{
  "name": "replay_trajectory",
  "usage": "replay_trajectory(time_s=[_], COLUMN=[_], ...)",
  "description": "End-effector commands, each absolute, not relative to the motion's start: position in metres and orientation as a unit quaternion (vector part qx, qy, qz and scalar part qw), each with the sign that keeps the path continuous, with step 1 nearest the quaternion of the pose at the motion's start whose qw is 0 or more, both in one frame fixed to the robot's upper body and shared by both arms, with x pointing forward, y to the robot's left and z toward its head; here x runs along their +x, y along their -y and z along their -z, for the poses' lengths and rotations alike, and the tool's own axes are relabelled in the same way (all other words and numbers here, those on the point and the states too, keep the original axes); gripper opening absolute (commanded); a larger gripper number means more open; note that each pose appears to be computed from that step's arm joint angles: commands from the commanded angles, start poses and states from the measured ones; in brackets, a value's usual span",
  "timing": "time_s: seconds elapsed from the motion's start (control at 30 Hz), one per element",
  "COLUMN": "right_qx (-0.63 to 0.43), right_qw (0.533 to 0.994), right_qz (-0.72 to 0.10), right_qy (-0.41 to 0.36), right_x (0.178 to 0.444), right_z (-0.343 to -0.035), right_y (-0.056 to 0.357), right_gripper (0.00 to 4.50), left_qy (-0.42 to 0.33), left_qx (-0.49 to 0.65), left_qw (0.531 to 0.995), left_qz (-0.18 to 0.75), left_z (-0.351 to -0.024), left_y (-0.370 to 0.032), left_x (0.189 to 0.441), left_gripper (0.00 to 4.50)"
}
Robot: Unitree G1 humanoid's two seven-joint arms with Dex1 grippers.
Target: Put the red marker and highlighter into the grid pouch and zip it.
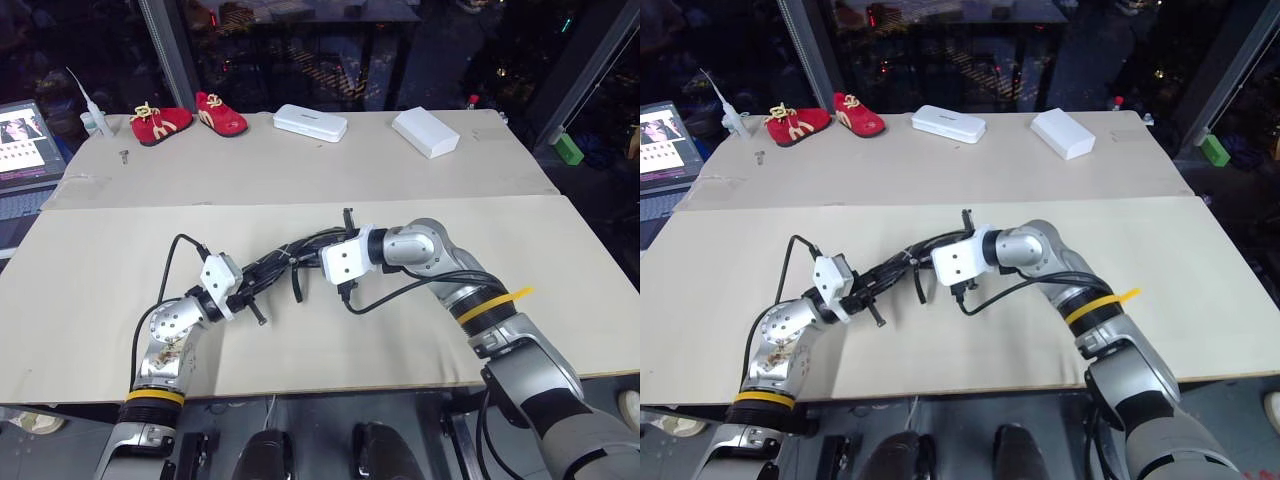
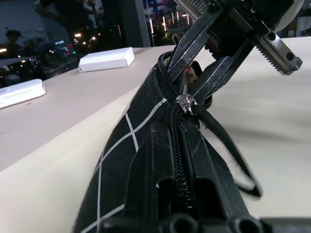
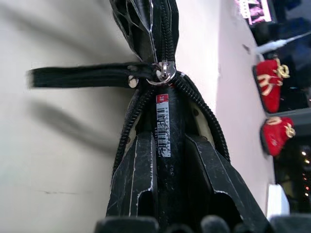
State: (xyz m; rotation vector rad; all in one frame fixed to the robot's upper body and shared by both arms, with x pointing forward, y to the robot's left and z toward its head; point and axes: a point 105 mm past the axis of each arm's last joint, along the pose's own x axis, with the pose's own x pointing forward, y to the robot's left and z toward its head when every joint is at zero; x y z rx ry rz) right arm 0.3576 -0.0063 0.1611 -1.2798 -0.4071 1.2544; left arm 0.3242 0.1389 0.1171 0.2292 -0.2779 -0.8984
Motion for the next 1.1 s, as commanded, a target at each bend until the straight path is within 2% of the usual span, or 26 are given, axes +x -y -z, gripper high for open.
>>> replay_trajectory(time_s=[0.03, 0.1, 0.17, 0.2, 0.37, 0.5, 0.63, 0.73, 0.8, 0.87, 0.93, 1.03, 1.1], right_qx=[-0.537, -0.538, -0.527, -0.524, -0.551, -0.545, -0.483, -0.388, -0.286, -0.217, -0.190, -0.144, -0.095], right_qw=[0.588, 0.594, 0.611, 0.622, 0.636, 0.647, 0.703, 0.750, 0.759, 0.749, 0.746, 0.778, 0.802], right_qz=[-0.557, -0.554, -0.551, -0.546, -0.513, -0.505, -0.499, -0.527, -0.583, -0.627, -0.636, -0.601, -0.574], right_qy=[0.235, 0.224, 0.211, 0.201, 0.171, 0.173, 0.154, 0.094, 0.041, 0.002, -0.057, -0.113, -0.133], right_x=[0.344, 0.348, 0.353, 0.357, 0.374, 0.376, 0.378, 0.368, 0.344, 0.320, 0.305, 0.305, 0.311], right_z=[-0.183, -0.181, -0.181, -0.181, -0.180, -0.194, -0.218, -0.224, -0.216, -0.206, -0.176, -0.145, -0.135], right_y=[-0.025, -0.021, -0.016, -0.012, 0.007, 0.028, 0.065, 0.093, 0.107, 0.111, 0.113, 0.103, 0.089], right_gripper=[0.46, 0.46, 1.46, 1.56, 3.32, 3.32, 3.32, 3.32, 3.32, 3.32, 3.32, 3.32, 3.32], left_qy=[0.155, 0.156, 0.157, 0.157, 0.157, 0.158, 0.160, 0.159, 0.157, 0.156, 0.155, 0.154, 0.155], left_qx=[0.112, 0.112, 0.113, 0.113, 0.114, 0.112, 0.110, 0.110, 0.109, 0.109, 0.110, 0.111, 0.111], left_qw=[0.874, 0.874, 0.874, 0.874, 0.876, 0.876, 0.876, 0.876, 0.876, 0.877, 0.877, 0.878, 0.878], left_qz=[0.446, 0.446, 0.446, 0.445, 0.442, 0.441, 0.441, 0.442, 0.442, 0.442, 0.441, 0.439, 0.439], left_z=[-0.125, -0.126, -0.127, -0.127, -0.128, -0.129, -0.130, -0.130, -0.129, -0.129, -0.128, -0.127, -0.127], left_y=[-0.126, -0.125, -0.125, -0.126, -0.127, -0.125, -0.122, -0.121, -0.121, -0.121, -0.122, -0.122, -0.122], left_x=[0.323, 0.323, 0.322, 0.322, 0.322, 0.323, 0.322, 0.322, 0.322, 0.321, 0.321, 0.321, 0.321], left_gripper=[0.00, 0.00, 0.00, 0.00, 0.00, 0.00, 0.00, 0.00, 0.00, 0.00, 0.00, 0.00, 0.00])
